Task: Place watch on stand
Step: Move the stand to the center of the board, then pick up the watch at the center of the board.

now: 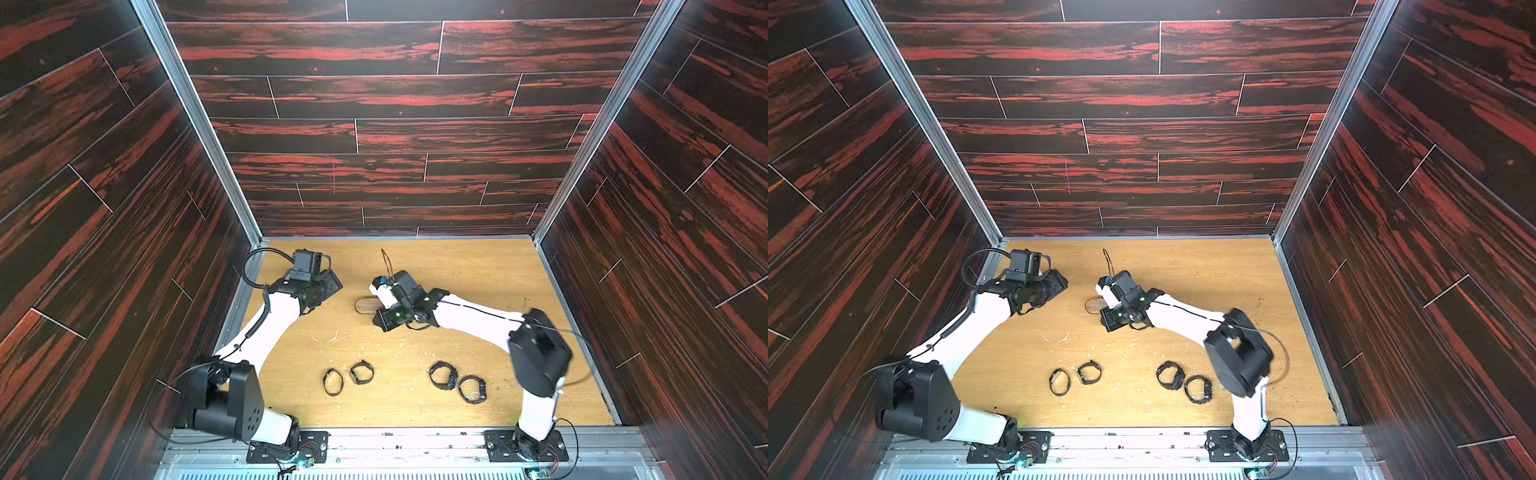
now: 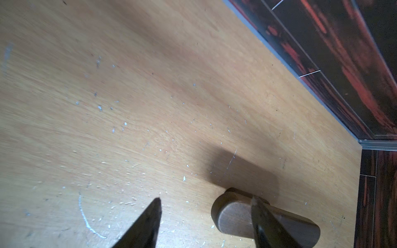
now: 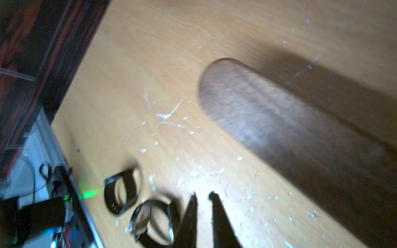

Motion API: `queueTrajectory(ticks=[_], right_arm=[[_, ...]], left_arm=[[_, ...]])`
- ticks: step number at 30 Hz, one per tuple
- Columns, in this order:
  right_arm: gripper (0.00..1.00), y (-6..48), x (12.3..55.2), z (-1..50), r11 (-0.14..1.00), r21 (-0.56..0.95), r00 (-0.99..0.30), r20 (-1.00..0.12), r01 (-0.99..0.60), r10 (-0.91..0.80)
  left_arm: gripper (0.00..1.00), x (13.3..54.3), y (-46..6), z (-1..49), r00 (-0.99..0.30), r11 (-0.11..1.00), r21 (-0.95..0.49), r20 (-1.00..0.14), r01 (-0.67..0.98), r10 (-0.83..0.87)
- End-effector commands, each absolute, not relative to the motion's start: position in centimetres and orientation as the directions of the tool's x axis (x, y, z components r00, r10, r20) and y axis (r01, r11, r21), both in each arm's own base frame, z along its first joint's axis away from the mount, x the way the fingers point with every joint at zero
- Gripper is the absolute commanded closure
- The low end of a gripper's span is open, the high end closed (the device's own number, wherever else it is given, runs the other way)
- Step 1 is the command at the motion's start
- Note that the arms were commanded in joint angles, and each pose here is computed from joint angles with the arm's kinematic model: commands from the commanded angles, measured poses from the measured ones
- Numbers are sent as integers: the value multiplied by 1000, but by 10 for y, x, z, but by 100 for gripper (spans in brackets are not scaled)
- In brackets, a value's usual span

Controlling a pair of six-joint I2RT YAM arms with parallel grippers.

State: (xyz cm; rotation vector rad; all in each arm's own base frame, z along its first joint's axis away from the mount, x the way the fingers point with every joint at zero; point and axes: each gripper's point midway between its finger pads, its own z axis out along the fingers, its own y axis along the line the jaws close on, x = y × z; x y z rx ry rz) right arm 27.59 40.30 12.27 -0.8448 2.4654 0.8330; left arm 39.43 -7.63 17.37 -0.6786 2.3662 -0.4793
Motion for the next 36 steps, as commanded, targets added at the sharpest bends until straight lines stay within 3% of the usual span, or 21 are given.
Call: queueTrajectory(ticks=[1,7,12,36], right_arm=[[73,400,234,120,594,417,-721,-489,-688,-491],[62,407,174,112,537,409,-675,-451,-738,-584],[60,423,143,103,492,421,-645,-427,-762,-633],[58,453,146,57,562,415,-693,-320,-716,-646]], left_arm=[[33,375,-61,175,-663,812,-443,-481,-380,-573],[33,353,-47,169,-640,785,-446,-463,-429,-613],[33,337,-41,158,-630,757,-461,-429,-463,-647],[31,287,-33,136,-609,715,-484,-388,-505,-692]])
